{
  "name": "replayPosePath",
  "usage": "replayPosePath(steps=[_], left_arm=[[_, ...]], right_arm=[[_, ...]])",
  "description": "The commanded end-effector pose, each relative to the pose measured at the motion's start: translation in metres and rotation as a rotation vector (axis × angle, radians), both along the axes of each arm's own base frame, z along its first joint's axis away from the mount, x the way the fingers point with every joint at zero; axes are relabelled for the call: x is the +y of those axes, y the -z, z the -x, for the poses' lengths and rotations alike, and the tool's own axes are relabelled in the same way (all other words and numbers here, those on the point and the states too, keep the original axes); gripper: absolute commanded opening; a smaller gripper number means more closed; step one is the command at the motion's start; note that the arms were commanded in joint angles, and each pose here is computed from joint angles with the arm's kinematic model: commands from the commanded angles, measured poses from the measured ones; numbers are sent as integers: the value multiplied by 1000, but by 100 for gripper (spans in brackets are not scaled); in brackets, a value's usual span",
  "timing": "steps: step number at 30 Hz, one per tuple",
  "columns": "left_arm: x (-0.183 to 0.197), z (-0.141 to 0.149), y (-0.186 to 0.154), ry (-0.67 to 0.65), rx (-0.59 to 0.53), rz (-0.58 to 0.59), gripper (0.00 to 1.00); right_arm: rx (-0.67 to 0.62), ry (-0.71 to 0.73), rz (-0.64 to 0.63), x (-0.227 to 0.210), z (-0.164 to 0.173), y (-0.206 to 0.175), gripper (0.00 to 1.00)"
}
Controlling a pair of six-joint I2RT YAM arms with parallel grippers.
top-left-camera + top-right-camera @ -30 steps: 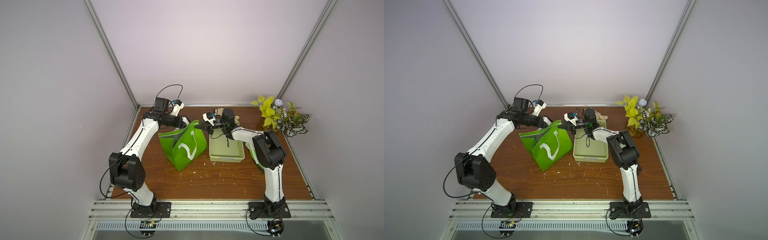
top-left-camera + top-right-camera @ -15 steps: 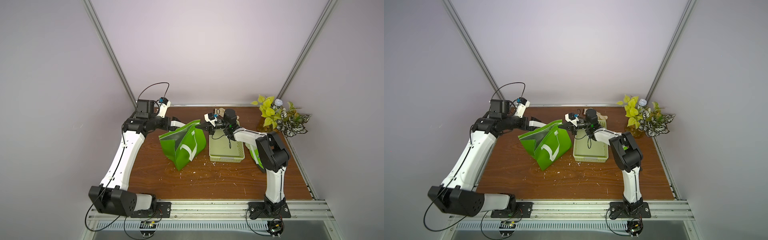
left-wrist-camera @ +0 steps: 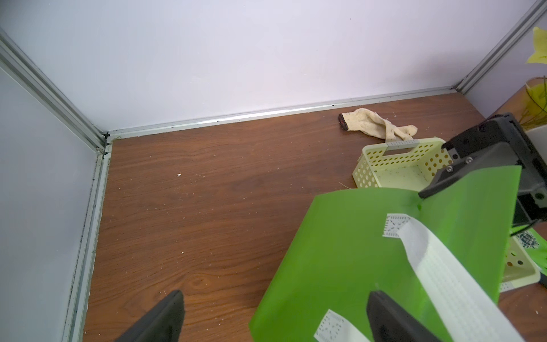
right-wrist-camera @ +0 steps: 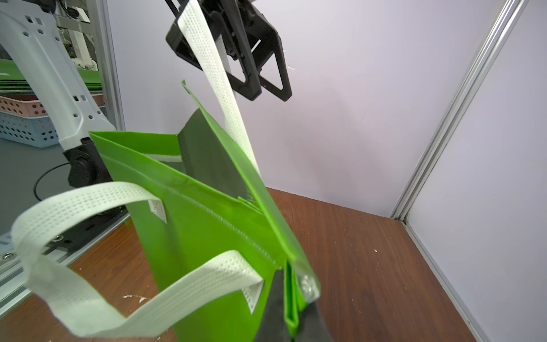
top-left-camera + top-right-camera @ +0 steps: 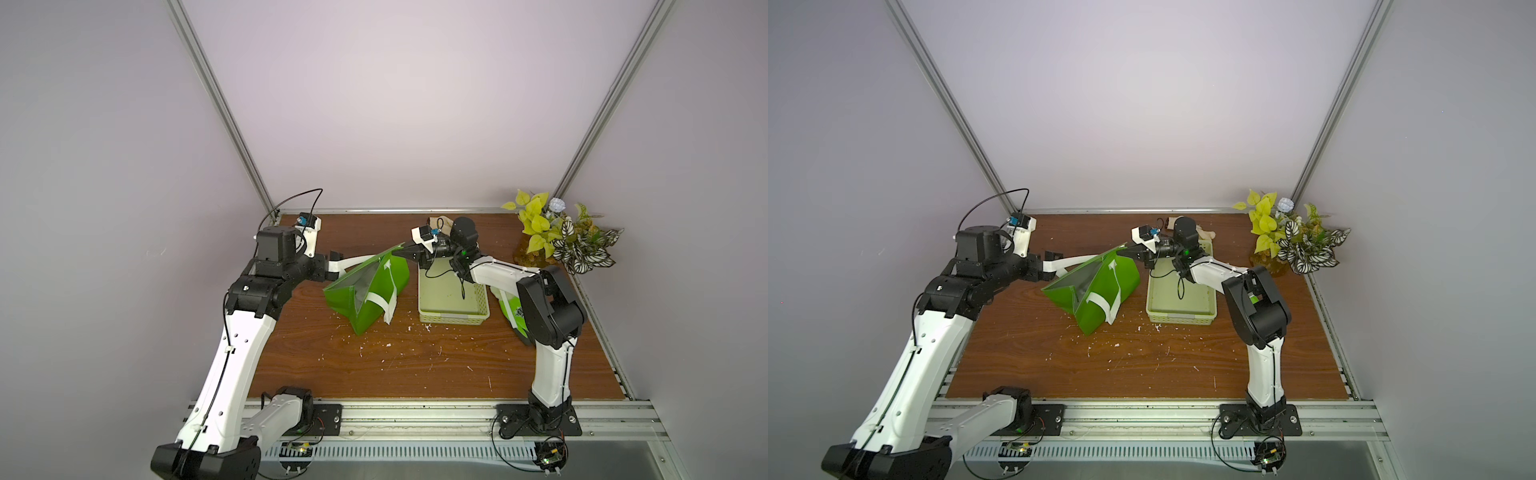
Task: Place the ice pack in the delivery bag
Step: Close the delivery bag at the center of the board.
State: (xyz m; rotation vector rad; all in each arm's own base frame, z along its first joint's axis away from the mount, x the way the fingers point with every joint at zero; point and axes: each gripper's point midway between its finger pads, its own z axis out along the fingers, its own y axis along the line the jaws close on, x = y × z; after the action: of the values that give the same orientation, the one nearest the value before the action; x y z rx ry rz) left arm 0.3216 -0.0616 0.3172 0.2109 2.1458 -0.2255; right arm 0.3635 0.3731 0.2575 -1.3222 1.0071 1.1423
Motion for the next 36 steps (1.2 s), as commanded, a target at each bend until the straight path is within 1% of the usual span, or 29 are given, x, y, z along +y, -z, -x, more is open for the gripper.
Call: replayPosePath(steps=[1,3,6,10,13,15,17,20,23,26,29,33,34,35,36], left_arm=[[3,-21,-47,-36,-126,40,98],[1,-31,-44,-33,-109,40,98],[-8,-42,-30,1,-31,60,98],[-18,-41,0,35,56,105,98],[-18,-46,27,26,128,110,98],[-15,-51,41,8,162,91,98],[-8,-60,54,-36,187,55,98],[7,-73,61,-101,191,-29,98],[13,-78,61,-112,178,-112,98],[16,-80,62,-93,170,-173,98],[15,-89,71,-71,187,-201,98],[7,-103,80,-48,213,-181,98],[6,-105,78,-46,211,-175,98],[4,-106,82,-42,218,-175,98],[1,-110,74,-40,201,-174,98]], right_arm=[[17,122,8,-22,-30,0,0],[21,123,10,-22,-31,-1,0],[29,130,21,-21,-34,0,0],[42,135,29,-20,-38,1,0],[60,120,15,-17,-38,-3,0],[71,109,-2,-16,-37,-6,0],[75,107,-7,-14,-38,-6,0],[81,106,-2,-12,-39,-5,0],[80,120,14,-12,-43,-2,0],[85,129,46,-10,-48,2,0],[86,125,53,-9,-48,3,0],[88,122,68,-9,-47,6,0],[87,125,74,-9,-47,7,6],[87,127,80,-10,-47,9,9],[86,127,82,-11,-47,10,13]])
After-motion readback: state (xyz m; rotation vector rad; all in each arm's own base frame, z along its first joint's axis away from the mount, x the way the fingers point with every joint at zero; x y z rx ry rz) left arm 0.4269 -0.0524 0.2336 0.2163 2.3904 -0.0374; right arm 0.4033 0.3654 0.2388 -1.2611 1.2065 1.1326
